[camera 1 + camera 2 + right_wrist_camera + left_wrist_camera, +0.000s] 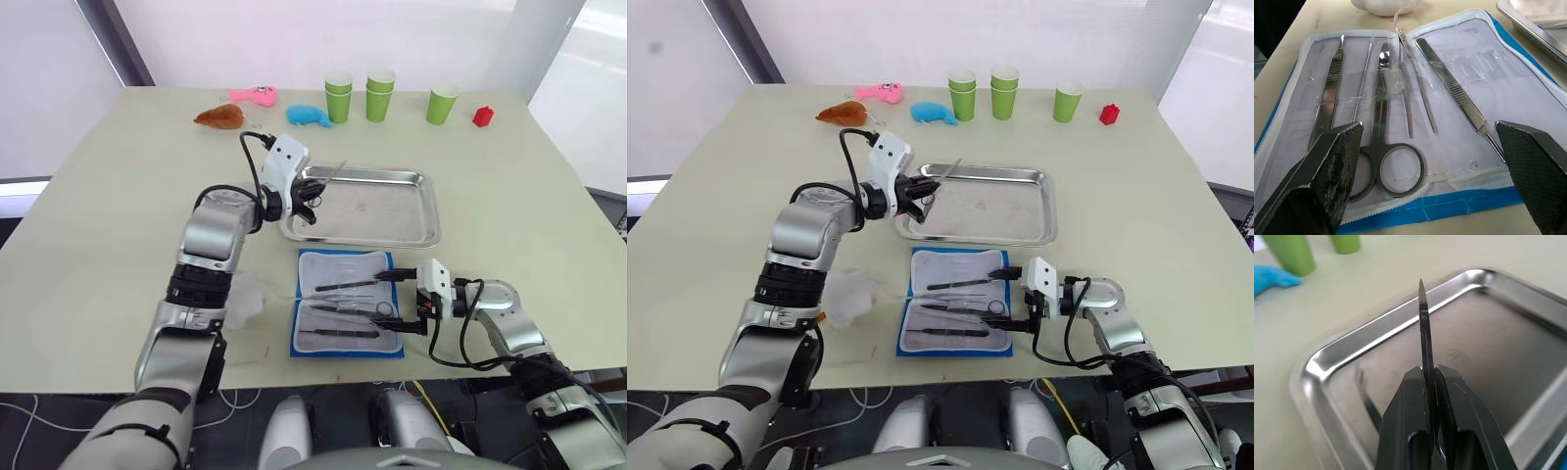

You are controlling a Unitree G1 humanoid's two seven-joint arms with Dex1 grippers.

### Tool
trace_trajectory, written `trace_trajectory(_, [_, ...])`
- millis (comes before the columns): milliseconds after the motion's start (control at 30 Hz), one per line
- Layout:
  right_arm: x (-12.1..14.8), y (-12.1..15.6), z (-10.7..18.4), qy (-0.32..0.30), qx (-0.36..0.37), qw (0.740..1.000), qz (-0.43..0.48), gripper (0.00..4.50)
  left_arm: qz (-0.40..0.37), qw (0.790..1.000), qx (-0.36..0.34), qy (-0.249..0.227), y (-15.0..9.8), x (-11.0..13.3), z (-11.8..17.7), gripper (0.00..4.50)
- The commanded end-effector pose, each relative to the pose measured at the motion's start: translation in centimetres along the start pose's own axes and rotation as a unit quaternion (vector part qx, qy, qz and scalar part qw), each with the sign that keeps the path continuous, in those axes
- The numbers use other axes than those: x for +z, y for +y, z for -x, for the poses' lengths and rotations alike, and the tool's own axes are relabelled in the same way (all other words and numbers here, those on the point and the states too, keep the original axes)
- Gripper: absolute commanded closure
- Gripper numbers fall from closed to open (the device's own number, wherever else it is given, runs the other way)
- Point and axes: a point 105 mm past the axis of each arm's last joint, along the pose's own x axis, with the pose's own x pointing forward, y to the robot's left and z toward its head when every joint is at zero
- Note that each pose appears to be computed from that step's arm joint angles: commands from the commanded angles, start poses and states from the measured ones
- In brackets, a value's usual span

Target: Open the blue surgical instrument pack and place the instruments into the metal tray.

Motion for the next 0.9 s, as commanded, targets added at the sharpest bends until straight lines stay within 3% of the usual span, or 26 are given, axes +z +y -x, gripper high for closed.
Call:
trace_trajectory(33, [-5.8,3.6,-0.6,0.096,0.049,0.991,-0.083,0.0,0.022,0.998,0.043,-0.034,-1.3,1.2,-0.8,4.37])
trace_trajectory(400, [-5.9,3.7,-0.6,0.094,0.046,0.991,-0.082,0.0,0.107,0.984,0.144,-0.021,-1.9,-1.3,-1.7,4.37])
trace_trajectory(567, [-5.9,3.6,-0.7,0.092,0.044,0.992,-0.08,0.0,0.116,0.983,0.135,0.036,-2.3,-3.1,-2.5,4.37])
trace_trajectory(900, [-5.9,3.6,-0.9,0.088,0.037,0.992,-0.078,0.0,0.123,0.978,0.16,0.058,-1.2,-4.1,-3.0,4.37])
